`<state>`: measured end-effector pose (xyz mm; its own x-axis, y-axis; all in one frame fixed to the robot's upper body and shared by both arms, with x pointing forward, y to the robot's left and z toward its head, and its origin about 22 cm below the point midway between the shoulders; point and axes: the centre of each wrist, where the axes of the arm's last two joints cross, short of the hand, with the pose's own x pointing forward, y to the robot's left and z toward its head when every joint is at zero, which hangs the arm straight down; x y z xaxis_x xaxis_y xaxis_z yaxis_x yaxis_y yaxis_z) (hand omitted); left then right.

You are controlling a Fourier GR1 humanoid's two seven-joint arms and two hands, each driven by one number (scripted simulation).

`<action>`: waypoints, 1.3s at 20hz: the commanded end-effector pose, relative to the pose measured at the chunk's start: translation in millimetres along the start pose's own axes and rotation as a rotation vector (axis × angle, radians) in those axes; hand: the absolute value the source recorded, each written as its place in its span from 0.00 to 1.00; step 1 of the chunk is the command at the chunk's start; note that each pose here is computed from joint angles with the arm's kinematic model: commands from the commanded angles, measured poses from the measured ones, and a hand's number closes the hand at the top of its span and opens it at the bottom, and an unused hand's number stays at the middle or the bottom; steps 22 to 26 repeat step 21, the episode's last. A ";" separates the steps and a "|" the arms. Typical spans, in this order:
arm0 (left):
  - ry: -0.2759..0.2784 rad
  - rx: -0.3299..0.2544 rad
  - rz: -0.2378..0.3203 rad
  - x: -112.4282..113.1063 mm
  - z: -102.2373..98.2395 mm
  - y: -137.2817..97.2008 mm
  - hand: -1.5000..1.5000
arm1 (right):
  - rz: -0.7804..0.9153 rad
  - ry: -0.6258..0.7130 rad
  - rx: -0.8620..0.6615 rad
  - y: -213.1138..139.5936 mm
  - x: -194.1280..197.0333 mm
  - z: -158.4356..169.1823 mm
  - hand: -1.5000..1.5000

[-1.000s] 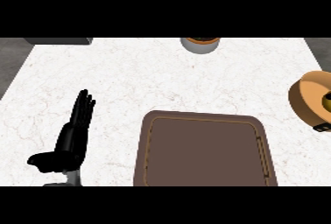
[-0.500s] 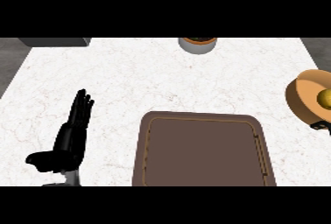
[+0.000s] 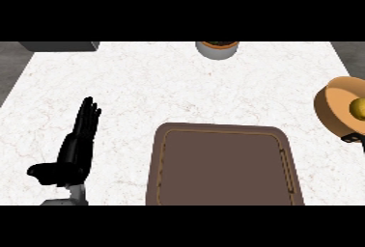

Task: Pick the lemon from the tray and place it in the pot

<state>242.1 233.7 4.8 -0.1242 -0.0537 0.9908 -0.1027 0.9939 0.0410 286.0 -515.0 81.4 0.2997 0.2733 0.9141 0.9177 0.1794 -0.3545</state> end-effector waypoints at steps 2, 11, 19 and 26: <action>0.000 -0.024 0.006 8.1 -3.1 9.5 0.50 | -0.034 -0.038 -0.027 -29.0 -26.9 -3.4 0.00; -0.010 -0.006 0.008 -7.2 17.6 -6.9 0.50 | -0.034 -0.039 -0.064 -80.9 -41.4 -22.7 0.00; -0.010 -0.016 -0.004 -6.3 2.9 -20.3 0.50 | -0.095 -0.022 -0.214 -123.5 -63.6 -19.5 0.00; -0.004 0.023 -0.008 12.4 2.9 8.8 0.50 | -0.108 -0.028 -0.211 -156.7 -86.9 -2.9 0.00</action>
